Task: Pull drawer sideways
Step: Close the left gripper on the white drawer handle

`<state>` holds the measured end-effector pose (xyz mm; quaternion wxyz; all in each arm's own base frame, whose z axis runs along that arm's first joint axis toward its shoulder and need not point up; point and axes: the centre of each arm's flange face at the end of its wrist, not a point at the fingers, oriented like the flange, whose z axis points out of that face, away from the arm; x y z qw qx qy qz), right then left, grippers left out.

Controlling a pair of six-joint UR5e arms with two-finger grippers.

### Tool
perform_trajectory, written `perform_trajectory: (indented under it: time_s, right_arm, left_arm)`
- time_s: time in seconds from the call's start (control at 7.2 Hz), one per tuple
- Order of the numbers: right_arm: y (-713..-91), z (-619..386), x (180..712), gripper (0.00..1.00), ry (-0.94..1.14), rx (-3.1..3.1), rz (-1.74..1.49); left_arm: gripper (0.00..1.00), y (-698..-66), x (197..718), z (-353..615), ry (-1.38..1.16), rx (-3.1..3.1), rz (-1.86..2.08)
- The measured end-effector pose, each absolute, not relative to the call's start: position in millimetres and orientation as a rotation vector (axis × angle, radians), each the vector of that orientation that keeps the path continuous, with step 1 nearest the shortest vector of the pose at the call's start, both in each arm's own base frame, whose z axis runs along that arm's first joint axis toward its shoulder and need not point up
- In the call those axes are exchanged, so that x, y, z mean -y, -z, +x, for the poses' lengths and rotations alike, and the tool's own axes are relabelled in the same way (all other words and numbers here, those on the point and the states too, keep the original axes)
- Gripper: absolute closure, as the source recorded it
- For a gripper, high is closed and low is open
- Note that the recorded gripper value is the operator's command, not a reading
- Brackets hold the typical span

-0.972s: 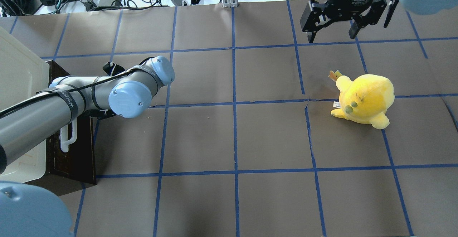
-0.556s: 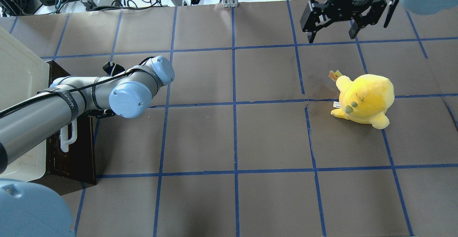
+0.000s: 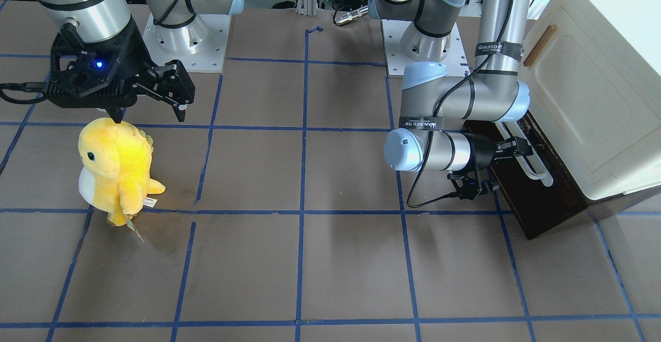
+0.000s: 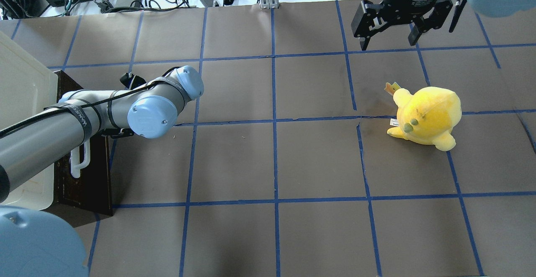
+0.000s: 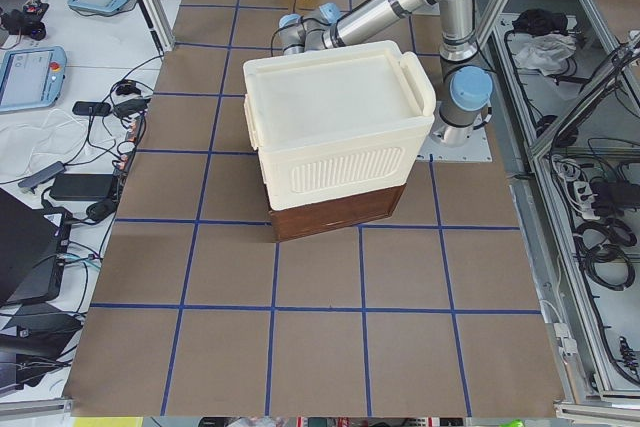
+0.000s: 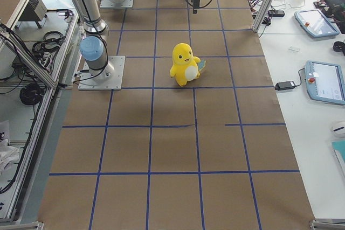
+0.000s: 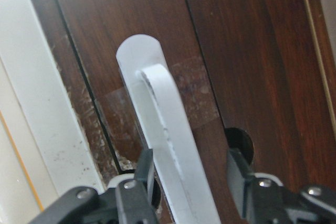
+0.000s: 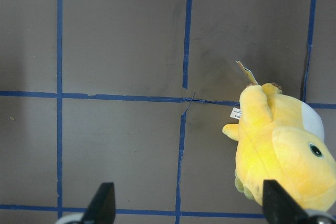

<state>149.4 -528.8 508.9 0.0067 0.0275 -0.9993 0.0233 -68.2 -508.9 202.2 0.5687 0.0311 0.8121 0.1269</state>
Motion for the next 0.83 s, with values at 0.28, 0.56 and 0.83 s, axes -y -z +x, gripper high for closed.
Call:
perform_trajectory:
  time_s: [0.28, 0.56, 0.83]
  right_arm:
    - [-508.9, 149.4, 528.8, 0.00, -0.073, 3.126, 0.086]
    - [-508.9, 149.4, 528.8, 0.00, -0.073, 3.126, 0.086]
    - [-508.7, 149.4, 529.0, 0.00, -0.072, 3.126, 0.086]
  left_arm:
    - [0.59, -202.6, 509.7, -68.0, -0.297, -1.908, 0.072]
    - [0.63, -202.6, 509.7, -67.7, -0.297, -1.908, 0.071]
    - [0.74, -202.6, 510.3, -67.8, -0.296, -1.909, 0.069]
